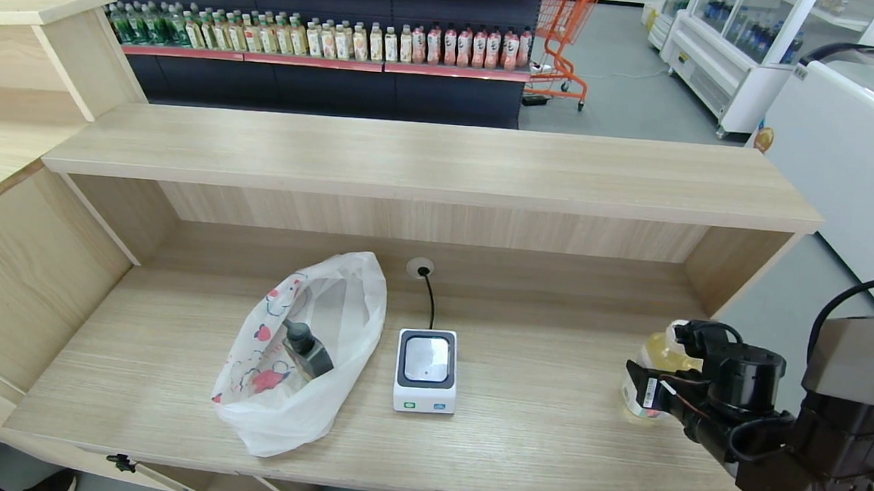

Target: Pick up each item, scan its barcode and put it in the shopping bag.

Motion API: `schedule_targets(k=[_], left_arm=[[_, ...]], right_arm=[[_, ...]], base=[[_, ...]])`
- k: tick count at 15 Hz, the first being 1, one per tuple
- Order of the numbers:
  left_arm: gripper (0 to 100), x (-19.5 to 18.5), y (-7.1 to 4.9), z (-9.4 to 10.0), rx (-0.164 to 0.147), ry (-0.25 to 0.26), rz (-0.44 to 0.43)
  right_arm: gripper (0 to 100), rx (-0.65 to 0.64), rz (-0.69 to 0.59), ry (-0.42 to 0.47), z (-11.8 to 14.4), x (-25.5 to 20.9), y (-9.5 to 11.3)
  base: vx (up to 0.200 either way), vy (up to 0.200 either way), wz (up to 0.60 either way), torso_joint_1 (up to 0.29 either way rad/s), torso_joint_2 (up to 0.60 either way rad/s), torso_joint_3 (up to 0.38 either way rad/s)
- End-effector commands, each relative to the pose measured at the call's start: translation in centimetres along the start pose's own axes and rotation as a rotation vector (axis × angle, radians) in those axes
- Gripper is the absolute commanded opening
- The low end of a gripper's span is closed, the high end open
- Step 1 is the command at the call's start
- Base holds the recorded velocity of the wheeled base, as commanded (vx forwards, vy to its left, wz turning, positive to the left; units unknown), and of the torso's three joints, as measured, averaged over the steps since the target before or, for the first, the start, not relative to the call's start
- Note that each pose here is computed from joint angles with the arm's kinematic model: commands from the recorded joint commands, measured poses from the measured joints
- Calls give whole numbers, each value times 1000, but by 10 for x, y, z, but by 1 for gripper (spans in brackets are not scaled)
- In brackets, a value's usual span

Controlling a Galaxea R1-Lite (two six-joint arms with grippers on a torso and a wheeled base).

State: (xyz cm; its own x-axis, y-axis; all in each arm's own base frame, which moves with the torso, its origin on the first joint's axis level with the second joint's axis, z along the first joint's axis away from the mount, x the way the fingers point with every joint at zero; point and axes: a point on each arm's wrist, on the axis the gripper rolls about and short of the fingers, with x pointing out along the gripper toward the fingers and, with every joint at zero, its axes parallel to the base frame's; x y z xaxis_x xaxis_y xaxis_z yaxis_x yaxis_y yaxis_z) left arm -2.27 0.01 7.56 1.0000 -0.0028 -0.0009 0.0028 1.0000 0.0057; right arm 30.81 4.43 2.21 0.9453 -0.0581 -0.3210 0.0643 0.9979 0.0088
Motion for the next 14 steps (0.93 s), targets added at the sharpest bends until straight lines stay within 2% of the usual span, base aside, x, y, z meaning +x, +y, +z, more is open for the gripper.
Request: schedule_targets(k=[1, 5, 9, 11, 12, 14], left_arm=[[100, 0, 0, 0, 0, -1, 0], [100, 0, 0, 0, 0, -1, 0], [100, 0, 0, 0, 0, -1, 0], [100, 0, 0, 0, 0, -1, 0], [100, 0, 0, 0, 0, -1, 0], [100, 0, 0, 0, 0, -1, 0]], right_arm=[[0, -11, -1, -16, 2, 7, 0], [0, -73, 36, -21, 4, 3, 3], [0, -99, 138, -97, 27, -7, 0], [0, -83, 265, -178, 53, -23, -7], [0, -85, 406, -217, 66, -38, -17], [0, -77, 639, -203, 86, -74, -24]], base=[[0, 0, 0, 0, 0, 0], [0, 0, 0, 0, 0, 0], [0, 0, 0, 0, 0, 0], [0, 0, 0, 0, 0, 0], [0, 0, 0, 0, 0, 0], [0, 0, 0, 0, 0, 0]])
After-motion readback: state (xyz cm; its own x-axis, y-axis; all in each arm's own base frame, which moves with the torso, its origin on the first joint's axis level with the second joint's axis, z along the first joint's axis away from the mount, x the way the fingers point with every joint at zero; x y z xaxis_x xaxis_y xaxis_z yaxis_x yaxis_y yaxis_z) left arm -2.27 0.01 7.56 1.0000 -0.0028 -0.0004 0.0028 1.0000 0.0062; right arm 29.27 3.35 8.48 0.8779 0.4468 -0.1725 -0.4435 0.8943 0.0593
